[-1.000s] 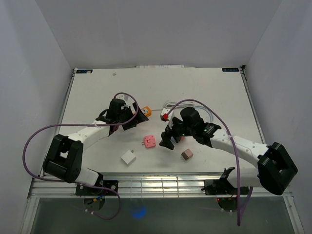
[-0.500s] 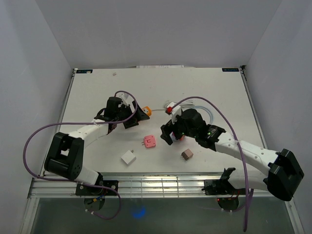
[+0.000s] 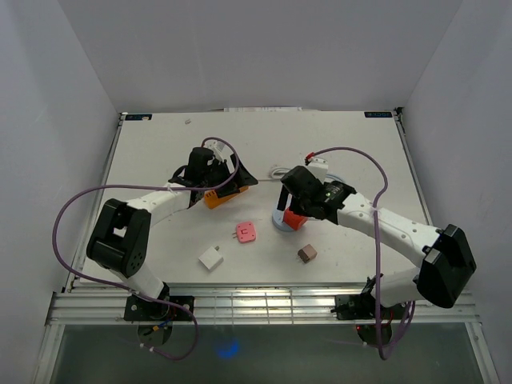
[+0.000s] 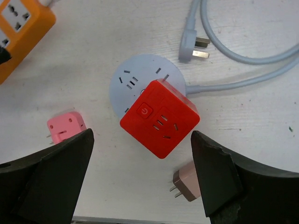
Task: Insert the plug
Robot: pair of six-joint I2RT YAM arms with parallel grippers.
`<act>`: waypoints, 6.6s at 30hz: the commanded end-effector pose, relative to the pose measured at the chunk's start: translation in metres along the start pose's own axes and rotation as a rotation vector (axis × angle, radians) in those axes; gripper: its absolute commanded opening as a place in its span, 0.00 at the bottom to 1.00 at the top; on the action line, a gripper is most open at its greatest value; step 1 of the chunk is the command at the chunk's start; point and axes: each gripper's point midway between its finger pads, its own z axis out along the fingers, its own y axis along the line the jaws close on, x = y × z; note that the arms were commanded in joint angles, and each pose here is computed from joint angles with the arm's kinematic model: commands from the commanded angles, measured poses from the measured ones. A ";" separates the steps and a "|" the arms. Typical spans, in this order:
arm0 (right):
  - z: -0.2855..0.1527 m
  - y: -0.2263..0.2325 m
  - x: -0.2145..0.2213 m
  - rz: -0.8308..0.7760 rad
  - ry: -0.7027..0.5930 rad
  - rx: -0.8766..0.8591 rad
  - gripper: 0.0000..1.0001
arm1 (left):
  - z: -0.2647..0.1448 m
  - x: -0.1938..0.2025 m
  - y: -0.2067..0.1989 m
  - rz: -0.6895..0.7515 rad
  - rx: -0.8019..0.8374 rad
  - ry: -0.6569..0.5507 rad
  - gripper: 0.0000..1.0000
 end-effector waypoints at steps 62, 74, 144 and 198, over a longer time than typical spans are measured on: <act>0.049 0.001 0.012 0.167 -0.001 0.095 0.31 | -0.020 -0.011 0.033 0.076 -0.061 -0.138 0.97; 0.024 0.057 0.012 -0.680 -0.017 -0.437 0.52 | -0.038 -0.020 0.020 0.126 -0.023 -0.217 0.97; -0.039 0.106 0.002 -0.866 -0.047 -0.854 0.95 | -0.031 -0.006 0.027 0.149 0.034 -0.191 0.97; -0.073 0.044 -0.027 -0.413 -0.478 -0.829 0.89 | -0.089 0.064 0.001 0.958 -0.096 0.186 0.98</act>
